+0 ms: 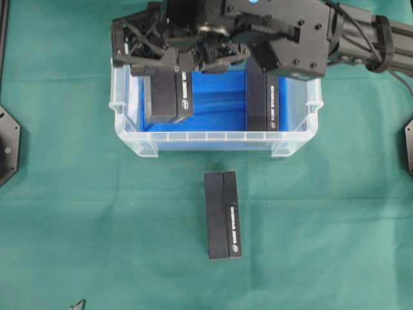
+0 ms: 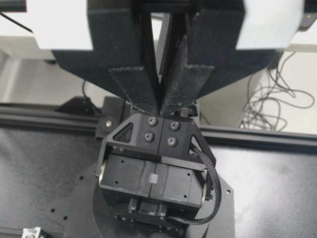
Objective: Take the box out of the case with the right arm.
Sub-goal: 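Carry the box forward over the case wall toward the cloth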
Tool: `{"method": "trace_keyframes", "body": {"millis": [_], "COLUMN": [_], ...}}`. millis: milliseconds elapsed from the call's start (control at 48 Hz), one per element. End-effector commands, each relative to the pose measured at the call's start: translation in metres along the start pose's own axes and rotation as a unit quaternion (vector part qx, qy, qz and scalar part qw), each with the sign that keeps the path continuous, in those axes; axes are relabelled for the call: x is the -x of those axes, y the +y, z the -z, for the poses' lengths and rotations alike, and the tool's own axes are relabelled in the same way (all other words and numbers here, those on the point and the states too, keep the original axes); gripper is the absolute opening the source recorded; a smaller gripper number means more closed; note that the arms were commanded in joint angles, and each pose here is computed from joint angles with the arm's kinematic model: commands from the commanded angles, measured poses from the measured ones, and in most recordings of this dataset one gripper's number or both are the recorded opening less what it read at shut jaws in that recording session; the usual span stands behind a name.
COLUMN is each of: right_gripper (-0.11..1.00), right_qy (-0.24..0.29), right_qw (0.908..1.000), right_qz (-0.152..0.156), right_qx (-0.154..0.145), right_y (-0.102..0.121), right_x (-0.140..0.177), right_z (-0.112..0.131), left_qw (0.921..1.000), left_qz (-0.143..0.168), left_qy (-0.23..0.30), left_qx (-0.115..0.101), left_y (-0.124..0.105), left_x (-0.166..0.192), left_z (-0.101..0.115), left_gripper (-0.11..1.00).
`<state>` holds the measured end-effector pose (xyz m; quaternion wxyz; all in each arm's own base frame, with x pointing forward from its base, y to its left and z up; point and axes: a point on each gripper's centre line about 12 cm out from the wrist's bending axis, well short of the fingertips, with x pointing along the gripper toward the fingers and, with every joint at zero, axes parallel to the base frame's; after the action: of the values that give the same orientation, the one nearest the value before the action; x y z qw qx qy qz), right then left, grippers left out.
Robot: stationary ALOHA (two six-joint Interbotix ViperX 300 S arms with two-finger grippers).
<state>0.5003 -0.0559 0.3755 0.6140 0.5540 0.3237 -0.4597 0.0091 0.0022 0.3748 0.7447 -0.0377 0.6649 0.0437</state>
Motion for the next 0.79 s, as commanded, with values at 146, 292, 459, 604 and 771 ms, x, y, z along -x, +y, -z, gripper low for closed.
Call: {"method": "trace_keyframes", "body": {"millis": [146,292,459,604,771], "right_gripper": [0.68,0.68,0.68,0.68,0.68], "right_qy": [0.013,0.021,0.027,0.037,0.046], "right_qw": [0.9984,0.9979,0.9973,0.9967,0.9959], "right_qz": [-0.055,-0.060,-0.066,-0.069,-0.074], "right_qx": [-0.007,-0.010,-0.019,-0.022,-0.024], "right_y": [0.002,0.001,-0.001,-0.005,-0.010], "right_x": [0.051,0.057,0.064,0.071,0.078], "right_z": [0.024,0.048,0.080,0.109,0.139], "left_qw": [1.0000,1.0000,1.0000,1.0000,1.0000], "left_qz": [-0.001,-0.001,-0.001,-0.001,-0.001], "left_qy": [0.000,0.003,0.001,0.002,0.002], "left_qx": [0.001,0.000,0.000,-0.001,0.000], "left_y": [0.000,0.000,0.000,0.000,0.000], "left_x": [0.001,-0.001,-0.002,-0.002,-0.002], "left_z": [-0.001,-0.001,-0.001,-0.001,-0.001], "left_gripper": [0.02,0.02,0.02,0.02,0.02]}}
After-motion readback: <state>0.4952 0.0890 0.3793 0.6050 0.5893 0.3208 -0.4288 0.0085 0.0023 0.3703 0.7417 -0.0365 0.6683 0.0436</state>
